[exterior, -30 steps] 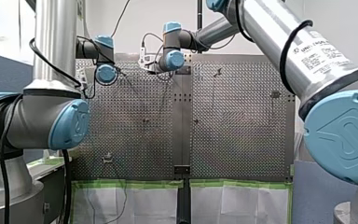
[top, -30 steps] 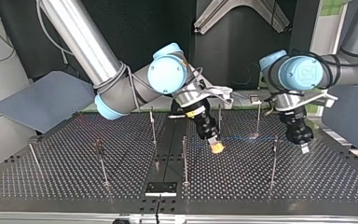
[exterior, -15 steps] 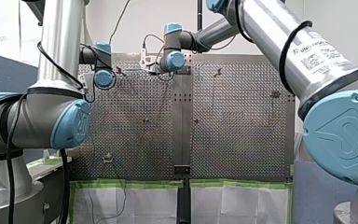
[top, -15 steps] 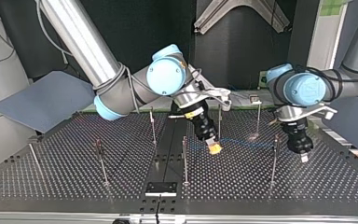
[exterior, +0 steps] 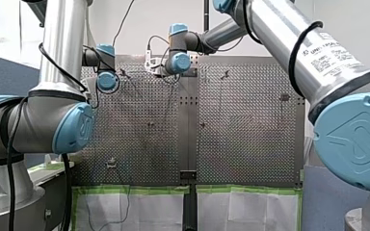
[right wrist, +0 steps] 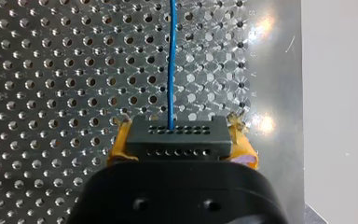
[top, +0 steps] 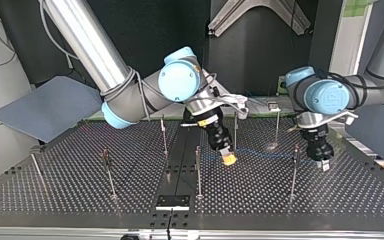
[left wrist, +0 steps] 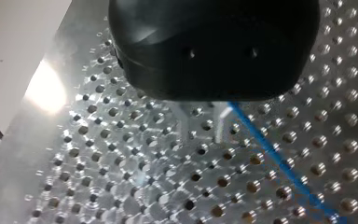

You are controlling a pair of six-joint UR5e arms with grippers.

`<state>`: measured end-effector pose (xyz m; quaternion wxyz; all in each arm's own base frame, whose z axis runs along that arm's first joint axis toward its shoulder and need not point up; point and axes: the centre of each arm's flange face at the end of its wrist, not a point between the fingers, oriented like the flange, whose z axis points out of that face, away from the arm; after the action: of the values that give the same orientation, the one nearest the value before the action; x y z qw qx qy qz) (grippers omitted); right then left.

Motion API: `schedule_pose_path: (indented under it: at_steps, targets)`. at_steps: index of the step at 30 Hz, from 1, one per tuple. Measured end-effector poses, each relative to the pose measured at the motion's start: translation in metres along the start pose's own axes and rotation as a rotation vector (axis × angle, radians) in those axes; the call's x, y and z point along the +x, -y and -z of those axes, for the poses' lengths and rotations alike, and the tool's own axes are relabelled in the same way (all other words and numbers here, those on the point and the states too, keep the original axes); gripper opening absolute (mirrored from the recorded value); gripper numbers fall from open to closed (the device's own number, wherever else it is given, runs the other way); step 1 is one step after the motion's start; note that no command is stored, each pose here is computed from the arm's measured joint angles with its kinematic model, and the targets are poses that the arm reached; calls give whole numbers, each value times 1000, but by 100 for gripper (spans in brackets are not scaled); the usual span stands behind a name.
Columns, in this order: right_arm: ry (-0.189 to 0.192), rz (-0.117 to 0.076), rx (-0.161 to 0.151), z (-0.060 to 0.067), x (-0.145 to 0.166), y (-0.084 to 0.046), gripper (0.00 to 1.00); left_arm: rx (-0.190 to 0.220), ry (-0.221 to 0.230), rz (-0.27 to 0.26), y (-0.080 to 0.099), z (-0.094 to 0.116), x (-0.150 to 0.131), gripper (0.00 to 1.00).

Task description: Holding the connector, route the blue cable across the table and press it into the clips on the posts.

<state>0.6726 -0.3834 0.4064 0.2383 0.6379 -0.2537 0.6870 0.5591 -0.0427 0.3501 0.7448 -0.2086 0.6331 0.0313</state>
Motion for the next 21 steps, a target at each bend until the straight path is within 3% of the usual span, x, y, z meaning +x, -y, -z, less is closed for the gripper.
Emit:
schedule_pose_path:
  at_steps: [3,5,6,7,8,14,21]
  targets:
    - [6,6,-8,1,-1,2,0,3,-16,23,1,3,1,56]
    - [10,13,-15,2,-1,3,0,10,-27,37,2,4,3,74]
    - [12,17,-19,3,-1,4,0,14,-33,43,3,6,4,74]
    - [13,19,-23,3,-1,4,0,20,-43,47,3,8,4,92]
    - [13,20,-26,3,-2,4,0,25,-51,49,4,10,5,100]
    - [15,31,-53,4,1,5,0,20,-73,58,4,23,-6,100]
    - [12,64,-97,6,10,8,0,1,-121,56,-1,42,-8,100]
